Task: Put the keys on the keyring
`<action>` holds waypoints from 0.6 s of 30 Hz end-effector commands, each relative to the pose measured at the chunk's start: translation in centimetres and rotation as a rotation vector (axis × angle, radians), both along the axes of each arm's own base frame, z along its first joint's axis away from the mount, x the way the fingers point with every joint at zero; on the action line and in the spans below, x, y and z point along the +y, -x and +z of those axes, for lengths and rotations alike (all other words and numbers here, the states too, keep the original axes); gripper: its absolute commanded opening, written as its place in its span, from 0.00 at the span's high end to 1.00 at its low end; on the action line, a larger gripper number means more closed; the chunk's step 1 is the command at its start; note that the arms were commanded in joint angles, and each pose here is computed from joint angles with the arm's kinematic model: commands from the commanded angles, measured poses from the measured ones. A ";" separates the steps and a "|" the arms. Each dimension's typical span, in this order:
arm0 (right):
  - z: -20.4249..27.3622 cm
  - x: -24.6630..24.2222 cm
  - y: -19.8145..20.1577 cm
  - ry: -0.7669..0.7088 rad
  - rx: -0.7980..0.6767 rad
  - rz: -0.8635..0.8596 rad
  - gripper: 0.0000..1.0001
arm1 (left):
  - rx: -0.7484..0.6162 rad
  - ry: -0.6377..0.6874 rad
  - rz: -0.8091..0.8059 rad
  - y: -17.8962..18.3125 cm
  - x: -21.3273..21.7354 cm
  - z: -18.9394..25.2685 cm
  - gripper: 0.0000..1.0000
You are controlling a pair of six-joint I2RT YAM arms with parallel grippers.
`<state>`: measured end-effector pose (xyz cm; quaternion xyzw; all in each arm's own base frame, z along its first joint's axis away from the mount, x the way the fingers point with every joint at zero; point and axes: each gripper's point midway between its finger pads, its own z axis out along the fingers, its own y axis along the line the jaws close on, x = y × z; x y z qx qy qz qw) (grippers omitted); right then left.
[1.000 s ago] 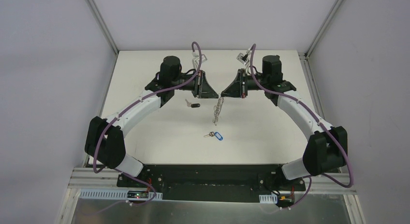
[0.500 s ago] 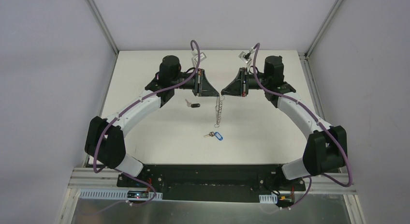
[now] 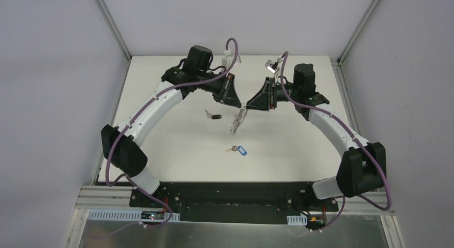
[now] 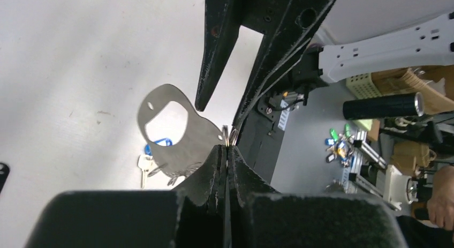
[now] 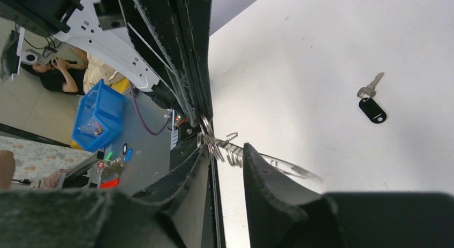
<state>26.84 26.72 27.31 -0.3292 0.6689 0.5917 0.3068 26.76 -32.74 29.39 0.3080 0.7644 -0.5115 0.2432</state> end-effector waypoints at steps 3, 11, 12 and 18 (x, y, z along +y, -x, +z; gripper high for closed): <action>3.1 -0.5 1.4 -0.029 -0.164 0.063 0.62 | 0.046 -0.255 -0.085 3.2 2.0 -1.0 1.00; 3.4 -0.1 2.5 -0.038 -0.172 0.101 0.59 | 0.058 -0.246 -0.135 4.2 0.7 -0.7 1.00; 3.3 -0.1 2.7 -0.039 -0.169 0.109 0.59 | 0.057 -0.240 -0.140 4.3 0.5 -0.7 1.00; 2.7 0.4 4.0 -0.045 -0.153 0.160 0.60 | 0.053 -0.210 -0.148 4.4 -0.1 -0.5 1.00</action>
